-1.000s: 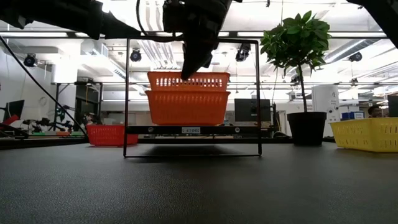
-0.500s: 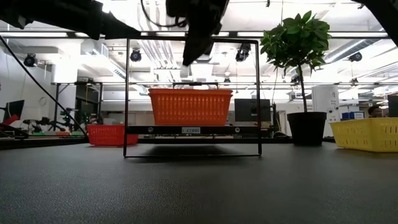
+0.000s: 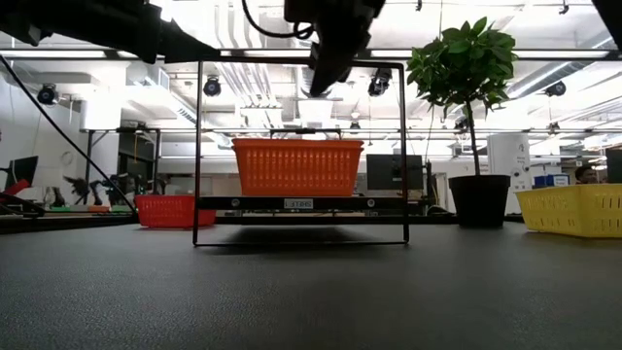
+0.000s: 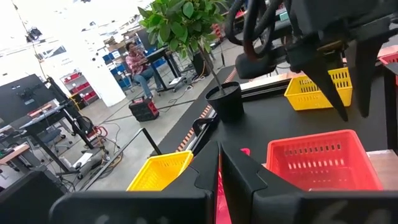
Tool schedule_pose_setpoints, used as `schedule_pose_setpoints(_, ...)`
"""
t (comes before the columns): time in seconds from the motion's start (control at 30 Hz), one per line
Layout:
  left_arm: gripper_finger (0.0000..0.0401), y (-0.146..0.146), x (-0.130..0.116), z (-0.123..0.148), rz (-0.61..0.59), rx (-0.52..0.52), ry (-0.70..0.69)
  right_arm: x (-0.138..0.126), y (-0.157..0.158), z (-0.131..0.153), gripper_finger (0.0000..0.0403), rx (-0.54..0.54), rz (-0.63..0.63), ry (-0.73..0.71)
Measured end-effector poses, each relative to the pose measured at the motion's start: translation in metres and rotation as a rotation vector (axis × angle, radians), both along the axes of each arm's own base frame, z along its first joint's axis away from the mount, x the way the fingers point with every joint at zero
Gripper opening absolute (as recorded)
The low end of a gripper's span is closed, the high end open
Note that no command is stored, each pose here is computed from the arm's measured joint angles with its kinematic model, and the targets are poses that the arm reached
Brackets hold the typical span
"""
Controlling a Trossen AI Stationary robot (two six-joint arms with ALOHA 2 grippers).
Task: Stack baskets on shelf by color
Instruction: Stack the top red bin on top of the stacked red bins on the shelf
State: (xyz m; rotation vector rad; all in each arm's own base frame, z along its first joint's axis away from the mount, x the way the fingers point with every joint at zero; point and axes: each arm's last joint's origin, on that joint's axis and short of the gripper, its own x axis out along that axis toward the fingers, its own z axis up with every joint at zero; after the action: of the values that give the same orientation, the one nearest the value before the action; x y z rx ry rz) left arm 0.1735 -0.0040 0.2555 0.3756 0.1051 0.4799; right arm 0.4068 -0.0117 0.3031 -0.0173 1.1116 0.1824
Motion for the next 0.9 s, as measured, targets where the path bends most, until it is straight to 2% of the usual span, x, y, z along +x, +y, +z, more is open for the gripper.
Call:
schedule_pose_setpoints(0.2, 0.0001, 0.000, 0.000, 0.000, 0.001, -0.006, -0.003, -0.021, 0.001, -0.012, 0.0018, -0.005, 0.005, -0.065)
schedule_pose_setpoints(0.4, 0.0001, 0.000, 0.000, -0.001, 0.000, -0.027, -0.013, -0.051, 0.002, -0.015, 0.0009, -0.050, 0.061, -0.250)
schedule_pose_setpoints(0.77, 0.0001, 0.001, 0.000, 0.000, 0.008, 0.009, -0.006, -0.105, -0.007, -0.029, 0.0009, -0.299, 0.148, -0.680)
schedule_pose_setpoints(0.9, 0.0001, 0.001, 0.000, 0.005, 0.007, -0.068, -0.079, -0.122, -0.008, -0.021, 0.0008, -0.338, 0.144, -0.822)
